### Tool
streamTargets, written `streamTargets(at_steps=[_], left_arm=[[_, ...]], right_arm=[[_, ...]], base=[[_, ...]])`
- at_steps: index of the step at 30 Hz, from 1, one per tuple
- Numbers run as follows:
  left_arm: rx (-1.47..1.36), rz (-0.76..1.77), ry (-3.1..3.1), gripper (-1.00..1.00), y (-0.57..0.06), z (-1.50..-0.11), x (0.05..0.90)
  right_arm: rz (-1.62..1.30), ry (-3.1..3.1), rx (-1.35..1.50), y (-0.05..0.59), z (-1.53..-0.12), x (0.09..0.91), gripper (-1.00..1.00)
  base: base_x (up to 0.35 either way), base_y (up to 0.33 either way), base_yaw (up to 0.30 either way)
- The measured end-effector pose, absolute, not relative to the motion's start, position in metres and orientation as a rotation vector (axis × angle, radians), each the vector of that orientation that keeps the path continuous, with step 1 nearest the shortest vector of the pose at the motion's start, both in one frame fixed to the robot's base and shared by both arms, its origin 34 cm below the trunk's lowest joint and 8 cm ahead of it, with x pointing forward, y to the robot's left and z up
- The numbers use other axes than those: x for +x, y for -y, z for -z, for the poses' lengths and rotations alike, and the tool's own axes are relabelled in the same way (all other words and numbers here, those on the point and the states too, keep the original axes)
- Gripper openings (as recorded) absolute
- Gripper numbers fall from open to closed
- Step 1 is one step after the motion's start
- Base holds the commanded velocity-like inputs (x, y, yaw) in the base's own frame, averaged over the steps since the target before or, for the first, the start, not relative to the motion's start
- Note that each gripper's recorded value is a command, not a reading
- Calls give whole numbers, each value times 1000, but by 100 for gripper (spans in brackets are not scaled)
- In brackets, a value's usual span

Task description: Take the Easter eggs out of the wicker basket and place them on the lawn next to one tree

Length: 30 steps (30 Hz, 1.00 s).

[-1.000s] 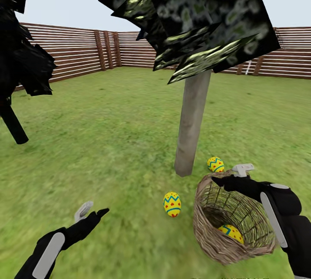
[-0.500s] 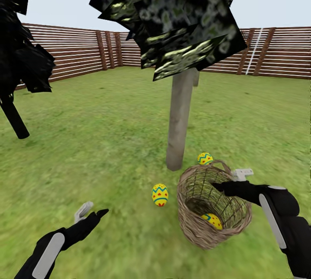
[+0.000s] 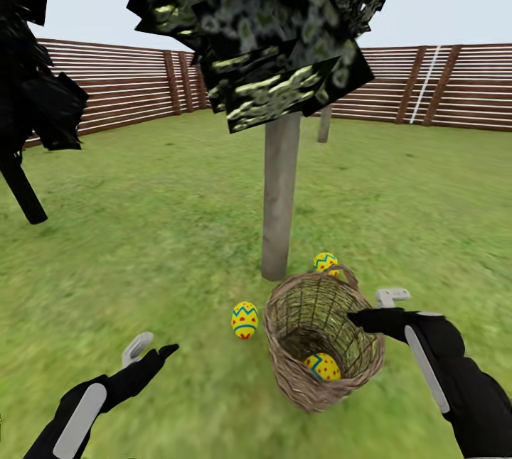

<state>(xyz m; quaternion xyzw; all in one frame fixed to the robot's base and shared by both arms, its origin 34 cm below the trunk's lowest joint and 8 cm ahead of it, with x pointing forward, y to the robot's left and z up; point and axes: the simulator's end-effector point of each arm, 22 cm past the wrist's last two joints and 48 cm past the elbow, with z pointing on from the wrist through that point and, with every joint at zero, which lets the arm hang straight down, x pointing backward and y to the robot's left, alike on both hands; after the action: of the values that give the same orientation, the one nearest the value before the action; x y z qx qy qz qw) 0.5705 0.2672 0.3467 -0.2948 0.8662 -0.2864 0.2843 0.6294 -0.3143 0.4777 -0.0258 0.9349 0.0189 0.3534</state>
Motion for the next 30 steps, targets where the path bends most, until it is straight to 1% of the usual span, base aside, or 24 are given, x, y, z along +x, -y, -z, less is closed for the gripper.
streamTargets(at_steps=[15,26,30], left_arm=[[-799,772,-2319,100,-269,-345,569],[-800,772,-2320,100,-268,-345,569],[-803,777,-2316,100,-267,-345,569]], right_arm=[[-45,-2435,-125,293,-469,626,100],[-41,-2537,-100,302,-430,610,100],[-43,-2553,-98,302,-424,608,100]], base=[[8,-57,263],[49,-286,45],[48,-152,4]])
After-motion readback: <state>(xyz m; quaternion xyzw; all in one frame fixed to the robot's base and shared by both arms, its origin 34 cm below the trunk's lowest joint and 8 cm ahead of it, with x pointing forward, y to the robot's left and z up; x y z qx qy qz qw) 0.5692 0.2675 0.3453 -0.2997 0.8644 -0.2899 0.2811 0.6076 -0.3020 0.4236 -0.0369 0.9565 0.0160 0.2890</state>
